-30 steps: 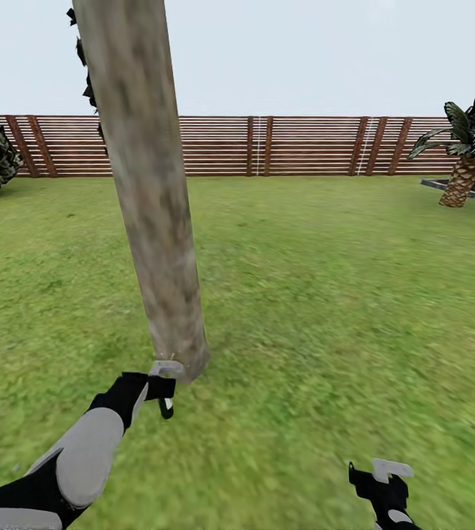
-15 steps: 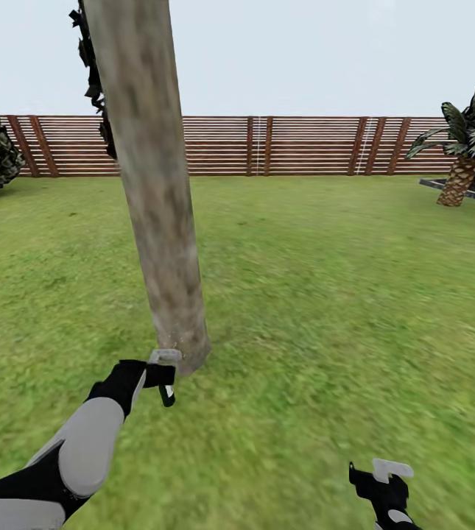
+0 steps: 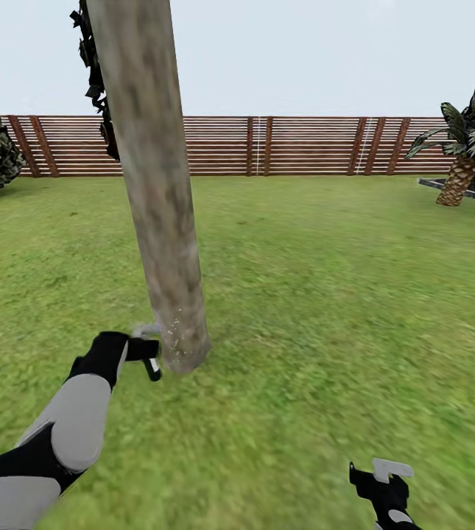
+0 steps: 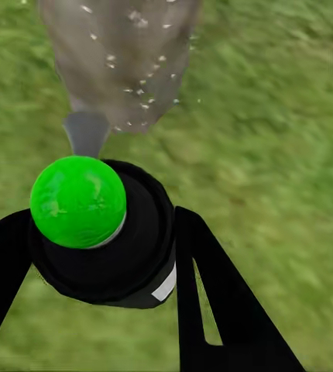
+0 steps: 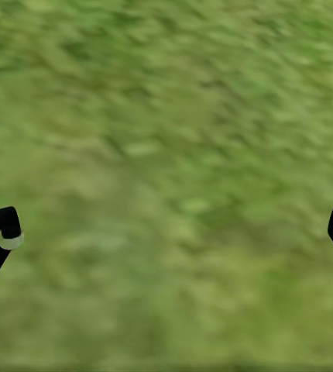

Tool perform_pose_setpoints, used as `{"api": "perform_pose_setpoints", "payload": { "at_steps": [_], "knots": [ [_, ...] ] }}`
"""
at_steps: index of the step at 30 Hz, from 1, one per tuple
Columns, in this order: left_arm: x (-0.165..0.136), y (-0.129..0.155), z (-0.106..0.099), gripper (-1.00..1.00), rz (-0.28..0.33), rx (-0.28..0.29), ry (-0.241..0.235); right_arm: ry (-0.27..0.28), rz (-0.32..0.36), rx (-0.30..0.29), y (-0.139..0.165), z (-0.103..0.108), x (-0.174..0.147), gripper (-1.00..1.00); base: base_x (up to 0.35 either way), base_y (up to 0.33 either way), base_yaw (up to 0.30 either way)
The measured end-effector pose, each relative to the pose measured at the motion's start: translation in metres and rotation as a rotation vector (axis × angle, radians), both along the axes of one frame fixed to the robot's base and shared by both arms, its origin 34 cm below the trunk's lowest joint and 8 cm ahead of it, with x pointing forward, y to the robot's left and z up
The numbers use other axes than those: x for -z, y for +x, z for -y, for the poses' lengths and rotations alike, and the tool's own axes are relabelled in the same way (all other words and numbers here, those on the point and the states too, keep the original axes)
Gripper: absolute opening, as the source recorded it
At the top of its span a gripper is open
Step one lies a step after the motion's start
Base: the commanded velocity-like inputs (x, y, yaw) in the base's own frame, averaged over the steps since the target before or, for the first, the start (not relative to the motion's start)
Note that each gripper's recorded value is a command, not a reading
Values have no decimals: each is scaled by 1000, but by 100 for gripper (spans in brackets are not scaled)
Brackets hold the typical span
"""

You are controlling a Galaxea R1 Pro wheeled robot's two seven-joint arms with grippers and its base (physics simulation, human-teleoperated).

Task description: In the garden, pick up the pesticide atomizer on the floor and spray pesticide onto both trees until each tree trunk is fully covered.

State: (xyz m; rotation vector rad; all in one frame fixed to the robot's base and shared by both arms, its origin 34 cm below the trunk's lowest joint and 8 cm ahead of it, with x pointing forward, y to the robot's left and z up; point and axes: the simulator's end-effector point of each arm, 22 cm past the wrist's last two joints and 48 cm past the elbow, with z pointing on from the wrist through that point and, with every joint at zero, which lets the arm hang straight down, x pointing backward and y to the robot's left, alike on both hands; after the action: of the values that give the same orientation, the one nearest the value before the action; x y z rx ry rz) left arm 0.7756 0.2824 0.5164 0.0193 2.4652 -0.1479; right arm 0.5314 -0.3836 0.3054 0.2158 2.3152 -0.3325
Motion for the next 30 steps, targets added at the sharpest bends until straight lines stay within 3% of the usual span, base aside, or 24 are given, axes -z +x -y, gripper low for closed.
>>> {"api": "perform_pose_setpoints", "payload": {
  "at_steps": [2, 6, 8, 12, 17, 30],
  "knots": [
    [-13, 1, -12, -100, 27, 32, -44, 0, 0, 0, 0, 0, 0, 100, 0, 0, 0],
    [-19, 3, -5, -100, 34, 51, -61, 1, 0, -1, 0, -1, 0, 100, 0, 0, 55],
    [-24, 4, 7, -100, 7, 55, -82, 4, 0, -1, 0, -2, 0, 100, 0, 0, 238],
    [-44, 12, 27, -100, -32, 107, -40, 4, 1, -2, 0, -2, 0, 100, 0, 0, 267],
    [-58, 18, 10, -100, -2, 96, 17, 2, 1, -1, 1, -1, 0, 100, 0, -71, 163],
    [-63, 20, 10, -100, 12, 91, 16, -3, 1, 2, 0, 2, -1, 100, 23, -272, 0]
  ]
}}
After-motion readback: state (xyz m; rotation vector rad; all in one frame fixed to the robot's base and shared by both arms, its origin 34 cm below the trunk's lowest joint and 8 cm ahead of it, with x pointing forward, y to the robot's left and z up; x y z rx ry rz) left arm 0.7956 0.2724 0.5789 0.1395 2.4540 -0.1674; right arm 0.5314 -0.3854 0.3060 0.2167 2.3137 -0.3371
